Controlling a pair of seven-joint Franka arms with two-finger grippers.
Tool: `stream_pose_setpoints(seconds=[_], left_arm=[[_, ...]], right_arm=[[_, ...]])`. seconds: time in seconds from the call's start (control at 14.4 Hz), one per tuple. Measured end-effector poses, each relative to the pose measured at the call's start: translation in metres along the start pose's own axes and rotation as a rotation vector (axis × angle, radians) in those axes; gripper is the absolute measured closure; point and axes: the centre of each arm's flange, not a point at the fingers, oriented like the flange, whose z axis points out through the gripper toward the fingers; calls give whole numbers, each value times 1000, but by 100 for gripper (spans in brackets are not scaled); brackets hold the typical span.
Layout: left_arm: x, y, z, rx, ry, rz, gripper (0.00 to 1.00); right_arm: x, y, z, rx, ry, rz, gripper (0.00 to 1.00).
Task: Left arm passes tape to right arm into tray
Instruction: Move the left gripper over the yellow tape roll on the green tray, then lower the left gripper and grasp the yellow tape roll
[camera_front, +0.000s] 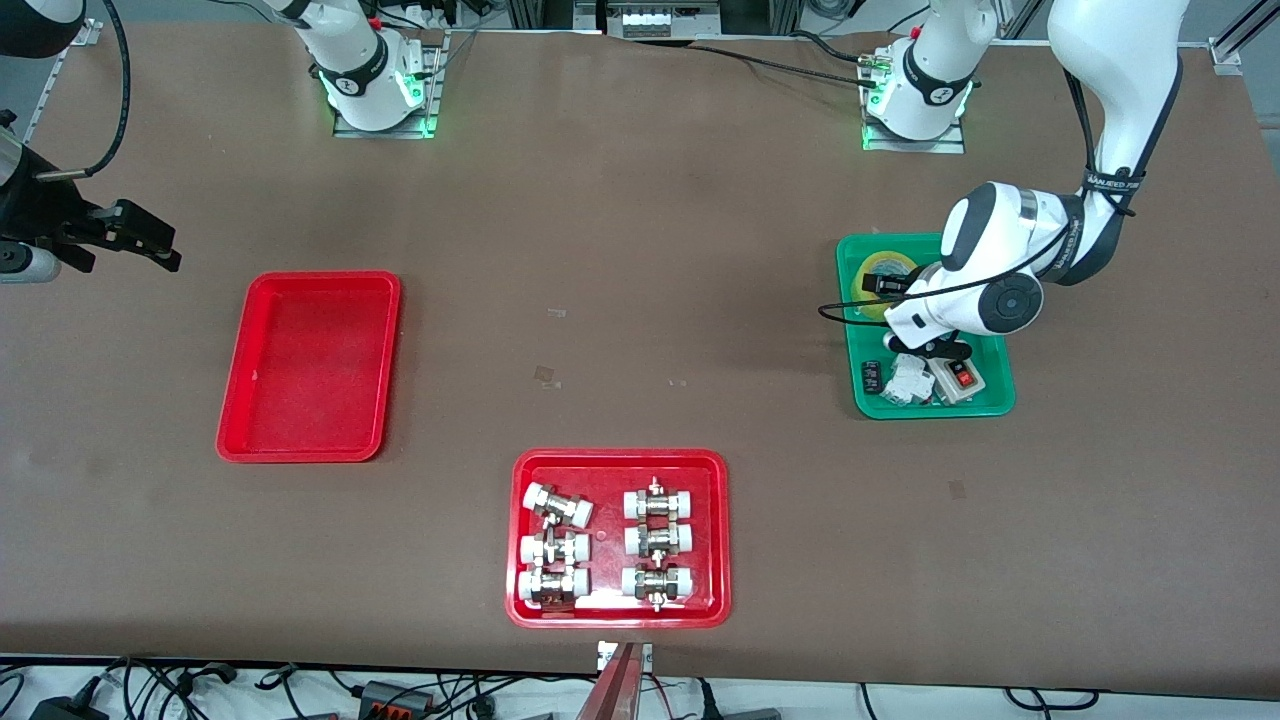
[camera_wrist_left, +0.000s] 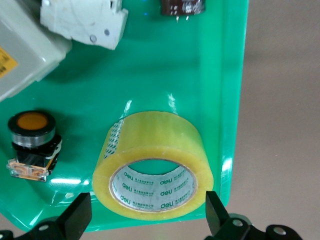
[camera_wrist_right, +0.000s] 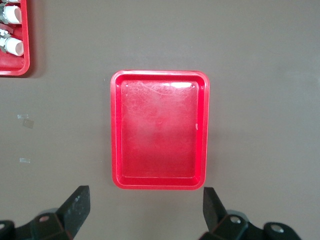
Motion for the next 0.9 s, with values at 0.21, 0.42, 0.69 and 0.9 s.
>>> stream_pose_setpoints(seconds=[0.21, 0.42, 0.69, 0.9], left_arm=[[-4, -5, 9, 9, -17, -1, 0], [-6, -10, 22, 7, -5, 4, 0], [-9, -22, 34, -1, -1, 18, 0], [-9, -27, 38, 7, 20, 19, 0]], right_arm=[[0, 0, 0, 0, -1, 0, 0], [0, 1, 1, 0, -3, 1, 0], [1, 2, 3, 0, -6, 4, 0], [1, 3, 4, 1, -7, 4, 0]])
